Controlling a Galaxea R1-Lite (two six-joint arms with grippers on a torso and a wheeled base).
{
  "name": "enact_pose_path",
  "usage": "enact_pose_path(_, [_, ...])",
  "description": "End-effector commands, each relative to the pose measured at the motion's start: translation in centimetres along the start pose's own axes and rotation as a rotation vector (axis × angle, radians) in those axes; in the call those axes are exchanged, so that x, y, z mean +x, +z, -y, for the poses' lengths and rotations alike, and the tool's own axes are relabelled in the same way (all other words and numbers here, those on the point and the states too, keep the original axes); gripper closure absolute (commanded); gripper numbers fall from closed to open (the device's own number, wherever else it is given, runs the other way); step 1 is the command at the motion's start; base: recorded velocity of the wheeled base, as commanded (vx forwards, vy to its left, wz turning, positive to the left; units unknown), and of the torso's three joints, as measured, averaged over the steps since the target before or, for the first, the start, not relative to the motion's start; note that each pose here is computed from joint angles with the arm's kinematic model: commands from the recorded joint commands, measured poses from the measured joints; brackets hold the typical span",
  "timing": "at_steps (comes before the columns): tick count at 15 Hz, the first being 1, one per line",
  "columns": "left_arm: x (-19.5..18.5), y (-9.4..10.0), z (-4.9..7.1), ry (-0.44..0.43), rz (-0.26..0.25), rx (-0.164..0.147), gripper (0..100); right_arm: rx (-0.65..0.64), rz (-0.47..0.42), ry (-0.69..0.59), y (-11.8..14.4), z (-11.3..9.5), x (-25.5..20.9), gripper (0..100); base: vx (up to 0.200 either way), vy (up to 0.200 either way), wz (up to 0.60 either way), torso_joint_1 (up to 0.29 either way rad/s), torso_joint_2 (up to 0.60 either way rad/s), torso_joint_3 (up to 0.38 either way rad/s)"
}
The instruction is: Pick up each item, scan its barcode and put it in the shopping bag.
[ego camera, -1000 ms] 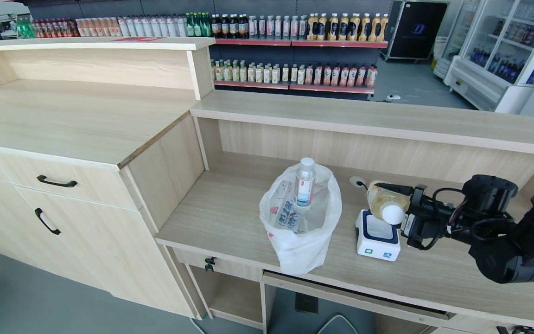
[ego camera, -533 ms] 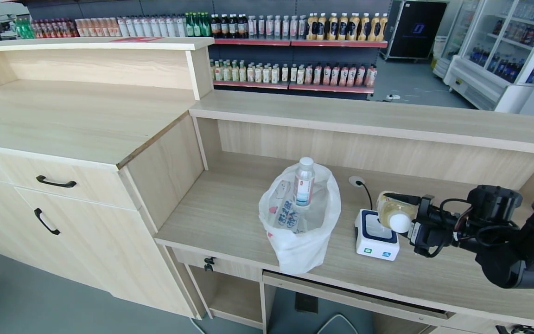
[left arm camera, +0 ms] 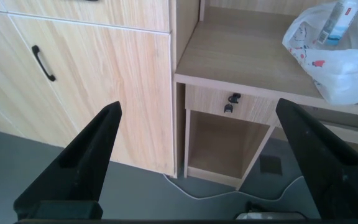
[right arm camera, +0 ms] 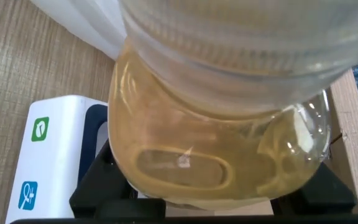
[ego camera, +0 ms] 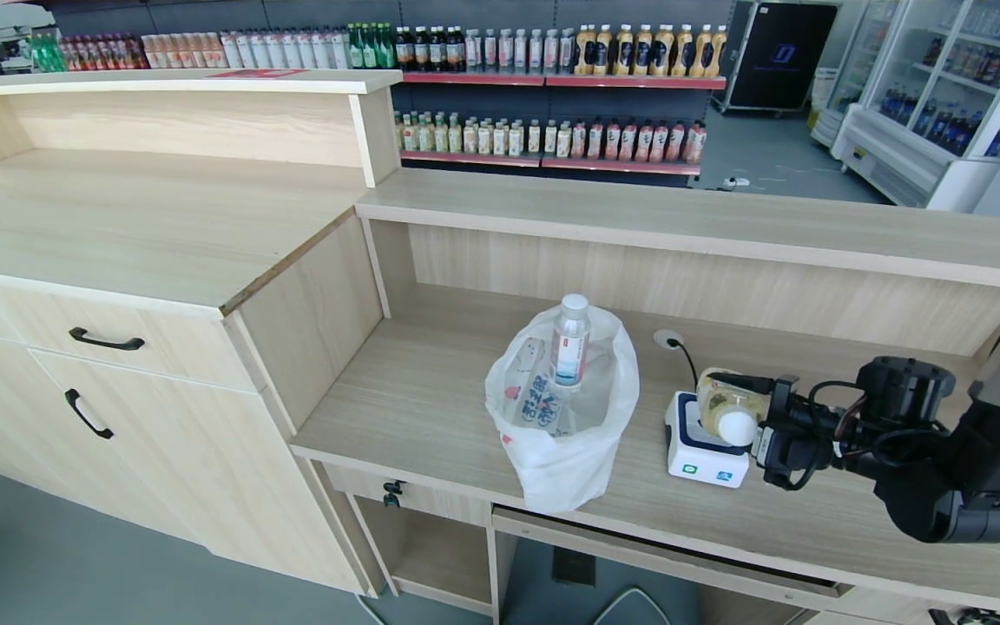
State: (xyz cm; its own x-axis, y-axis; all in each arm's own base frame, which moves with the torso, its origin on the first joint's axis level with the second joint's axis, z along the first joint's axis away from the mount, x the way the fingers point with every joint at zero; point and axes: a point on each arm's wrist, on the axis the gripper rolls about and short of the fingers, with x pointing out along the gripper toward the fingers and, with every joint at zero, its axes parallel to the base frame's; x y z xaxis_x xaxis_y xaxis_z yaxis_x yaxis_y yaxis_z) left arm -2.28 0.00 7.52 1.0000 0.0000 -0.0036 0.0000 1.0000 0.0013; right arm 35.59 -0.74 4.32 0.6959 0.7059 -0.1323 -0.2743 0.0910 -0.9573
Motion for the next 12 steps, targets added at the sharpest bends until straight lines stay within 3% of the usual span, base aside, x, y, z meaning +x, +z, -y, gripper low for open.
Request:
enact_pose_path(1, [0.0,0.0,0.0,0.000,0.001,0.000,0,0.009,-0.001,0.008,-0.4,-0.5,0.3,100,0.000,0.000,0.00,0.000,0.00,0.000])
enact_pose_path(12, [0.0,0.0,0.0,0.000,0.001,0.000,0,0.014,0.009,0.009,-1.1,-1.3,1.4,100,0.000,0.000,0.00,0.000,0.00,0.000])
